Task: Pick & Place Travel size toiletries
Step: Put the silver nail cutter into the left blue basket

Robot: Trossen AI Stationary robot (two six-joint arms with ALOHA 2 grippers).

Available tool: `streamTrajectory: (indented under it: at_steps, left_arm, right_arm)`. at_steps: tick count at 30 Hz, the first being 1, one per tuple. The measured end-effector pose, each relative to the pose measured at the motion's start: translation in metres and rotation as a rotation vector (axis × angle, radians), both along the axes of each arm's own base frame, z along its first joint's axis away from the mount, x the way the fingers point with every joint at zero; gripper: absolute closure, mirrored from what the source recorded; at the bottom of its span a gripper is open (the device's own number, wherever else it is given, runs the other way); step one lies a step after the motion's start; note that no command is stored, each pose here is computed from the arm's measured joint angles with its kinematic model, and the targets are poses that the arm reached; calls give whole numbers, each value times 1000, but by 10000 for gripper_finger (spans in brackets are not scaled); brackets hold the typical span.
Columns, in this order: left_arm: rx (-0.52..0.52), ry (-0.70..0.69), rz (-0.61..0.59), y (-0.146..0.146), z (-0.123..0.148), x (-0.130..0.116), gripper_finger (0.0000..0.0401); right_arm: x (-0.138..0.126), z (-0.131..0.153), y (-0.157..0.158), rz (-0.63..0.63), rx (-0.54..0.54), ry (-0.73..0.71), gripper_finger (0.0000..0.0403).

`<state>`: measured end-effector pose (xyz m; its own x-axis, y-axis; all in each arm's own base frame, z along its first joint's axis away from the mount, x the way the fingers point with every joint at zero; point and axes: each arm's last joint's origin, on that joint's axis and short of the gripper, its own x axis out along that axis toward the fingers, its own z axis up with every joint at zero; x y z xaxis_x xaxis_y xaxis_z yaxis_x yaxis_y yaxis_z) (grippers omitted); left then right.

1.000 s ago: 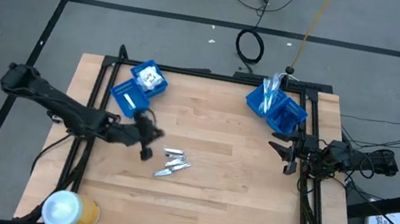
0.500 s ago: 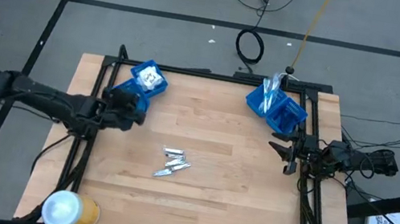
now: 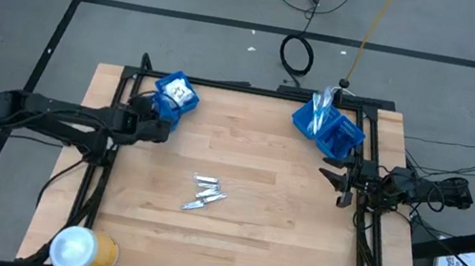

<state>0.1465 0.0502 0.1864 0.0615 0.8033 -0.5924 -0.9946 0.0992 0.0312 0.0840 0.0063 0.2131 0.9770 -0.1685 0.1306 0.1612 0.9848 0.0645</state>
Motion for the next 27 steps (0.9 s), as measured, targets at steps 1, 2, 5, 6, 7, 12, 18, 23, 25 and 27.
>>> streamTrajectory:
  at_steps: [1, 2, 5, 6, 7, 12, 18, 23, 25, 27]
  left_arm:
    - [-11, 13, 6, 1, -2, 1, 365]
    - [-22, 27, 13, 3, -5, 2, 366]
    - [-54, 68, 25, 6, -12, 5, 370]
    - [-63, 78, 29, 7, -14, 6, 371]
    - [-70, 87, 31, 8, -16, 6, 371]
    - [-80, 116, 42, 11, -24, 12, 363]
    - [-94, 137, 58, 16, -32, 17, 361]
    - [-101, 156, 86, 20, -35, 15, 360]
    - [-102, 158, 97, 22, -35, 14, 359]
    - [-104, 160, 105, 23, -35, 14, 359]
  right_arm:
    - [0, 0, 0, 0, 0, 0, 264]
    - [0, 0, 0, 0, 0, 0, 264]
    - [0, 0, 0, 0, 0, 0, 264]
    - [0, 0, 0, 0, 0, 0, 264]
    - [0, 0, 0, 0, 0, 1, 264]
    - [0, 0, 0, 0, 0, 1, 264]
    - [0, 0, 0, 0, 0, 1, 264]
    - [0, 0, 0, 0, -1, 3, 264]
    - [0, 0, 0, 0, -1, 4, 264]
    - [0, 0, 0, 0, -1, 4, 264]
